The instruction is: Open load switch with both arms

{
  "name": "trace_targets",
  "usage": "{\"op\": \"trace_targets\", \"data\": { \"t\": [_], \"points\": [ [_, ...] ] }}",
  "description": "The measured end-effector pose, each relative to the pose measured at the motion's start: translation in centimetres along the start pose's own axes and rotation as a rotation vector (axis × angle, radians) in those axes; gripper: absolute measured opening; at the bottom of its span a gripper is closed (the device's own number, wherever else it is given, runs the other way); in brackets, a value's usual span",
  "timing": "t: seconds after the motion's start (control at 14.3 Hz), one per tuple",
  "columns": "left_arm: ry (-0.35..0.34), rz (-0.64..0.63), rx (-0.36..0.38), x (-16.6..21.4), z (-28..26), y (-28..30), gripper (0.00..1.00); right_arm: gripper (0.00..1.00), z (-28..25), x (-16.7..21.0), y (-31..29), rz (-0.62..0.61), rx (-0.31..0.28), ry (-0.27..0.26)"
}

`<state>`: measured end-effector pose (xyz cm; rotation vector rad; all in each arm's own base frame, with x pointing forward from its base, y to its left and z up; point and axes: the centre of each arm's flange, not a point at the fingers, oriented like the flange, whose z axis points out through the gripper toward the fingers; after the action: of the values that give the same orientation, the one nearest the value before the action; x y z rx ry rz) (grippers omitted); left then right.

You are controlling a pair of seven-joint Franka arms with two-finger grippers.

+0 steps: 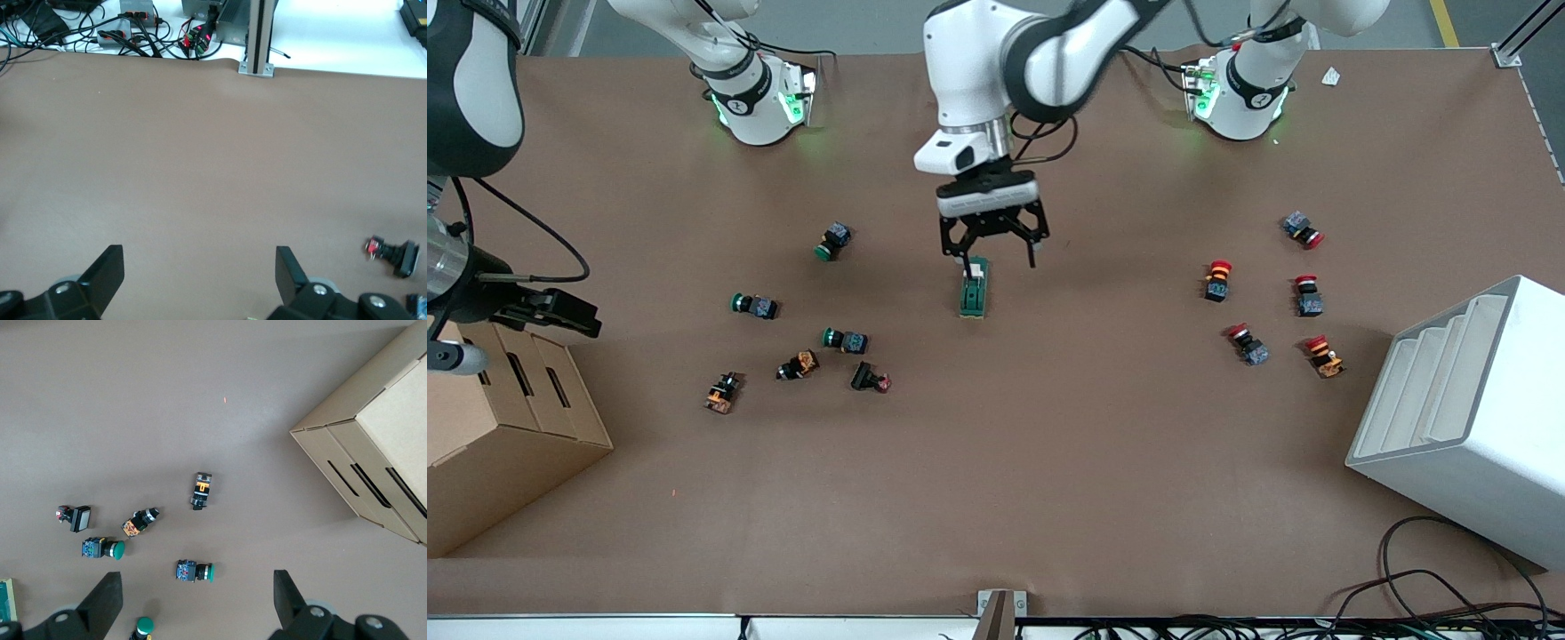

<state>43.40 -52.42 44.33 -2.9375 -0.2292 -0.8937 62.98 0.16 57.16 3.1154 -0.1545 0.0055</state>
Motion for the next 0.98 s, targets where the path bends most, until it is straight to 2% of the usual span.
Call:
{"op": "trace_targets", "data": {
  "t": [0.28,0.42,0.7,0.98],
  "points": [
    [-0.136,-0.049,-0.048,12.1,0.0,-7.5,1.00,1.00,-1.0,-0.4,0.4,-0.017,-0.034,0.011],
    [-0.191,-0.041,-0.047,16.7,0.7,-12.0,1.00,1.00,-1.5,-1.0,0.7,-0.016,-0.039,-0.008],
    [-0.289,0.005,-0.044,22.0,0.3,-19.0,1.00,1.00,-4.5,-3.3,1.4,-0.006,-0.040,-0.009],
    [-0.395,0.112,-0.114,26.2,-1.3,-28.7,1.00,1.00,-6.0,-6.6,1.7,-0.007,-0.040,-0.013]
  ]
}}
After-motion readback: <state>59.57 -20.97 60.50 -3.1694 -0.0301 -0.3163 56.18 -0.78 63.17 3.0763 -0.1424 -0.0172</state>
